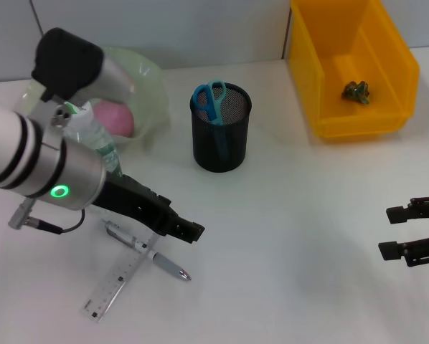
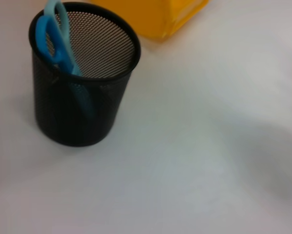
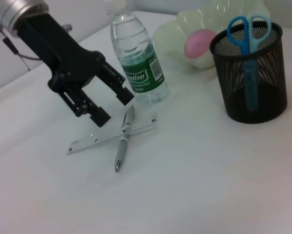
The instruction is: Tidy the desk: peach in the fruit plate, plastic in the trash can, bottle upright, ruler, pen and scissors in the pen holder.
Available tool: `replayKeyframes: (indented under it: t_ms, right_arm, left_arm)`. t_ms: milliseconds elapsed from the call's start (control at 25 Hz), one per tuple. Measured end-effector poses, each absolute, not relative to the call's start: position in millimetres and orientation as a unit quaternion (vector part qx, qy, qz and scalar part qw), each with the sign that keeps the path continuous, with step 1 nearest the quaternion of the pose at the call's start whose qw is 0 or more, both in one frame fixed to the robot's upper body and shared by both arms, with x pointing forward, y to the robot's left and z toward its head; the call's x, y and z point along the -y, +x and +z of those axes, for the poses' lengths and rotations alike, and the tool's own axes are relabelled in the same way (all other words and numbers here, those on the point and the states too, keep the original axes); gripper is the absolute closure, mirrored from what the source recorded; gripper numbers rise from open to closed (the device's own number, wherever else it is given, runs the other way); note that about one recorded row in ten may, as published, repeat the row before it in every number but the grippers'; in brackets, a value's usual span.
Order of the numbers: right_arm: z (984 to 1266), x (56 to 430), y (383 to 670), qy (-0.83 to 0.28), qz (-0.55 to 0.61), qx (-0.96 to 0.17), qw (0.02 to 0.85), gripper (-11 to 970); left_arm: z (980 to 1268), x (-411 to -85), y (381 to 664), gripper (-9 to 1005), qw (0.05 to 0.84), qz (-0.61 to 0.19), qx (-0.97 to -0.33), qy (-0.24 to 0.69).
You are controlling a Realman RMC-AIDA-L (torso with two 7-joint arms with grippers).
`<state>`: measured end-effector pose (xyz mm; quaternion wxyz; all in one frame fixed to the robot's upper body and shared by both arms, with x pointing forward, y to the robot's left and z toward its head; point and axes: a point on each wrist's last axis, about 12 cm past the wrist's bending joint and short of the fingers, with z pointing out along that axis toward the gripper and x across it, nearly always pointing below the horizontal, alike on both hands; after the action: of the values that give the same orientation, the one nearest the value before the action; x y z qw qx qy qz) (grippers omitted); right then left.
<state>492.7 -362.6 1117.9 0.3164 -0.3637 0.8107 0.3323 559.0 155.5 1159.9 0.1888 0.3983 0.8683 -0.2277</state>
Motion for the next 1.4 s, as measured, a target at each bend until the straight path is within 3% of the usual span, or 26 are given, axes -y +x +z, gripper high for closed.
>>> replayKeyframes:
  t_ms: [120,480,1400]
  right_arm:
    - [1120,361,493,-0.374,0.334,-0.806,0.314,150]
    - [1124,358,492,-0.399,0.343,-0.79,0.313,154]
    - [1128,358,498,-0.379,0.352,-0.801,0.302,151]
  left_arm:
    - [1161,-147,558,204,0.186,-0.198,-0.873,0.405]
    - [1158,-131,561,223,0.188,-0.16,-0.876,0.415]
    - [1150,-131,566,253,0.174,-0.12,-0.883,0.419]
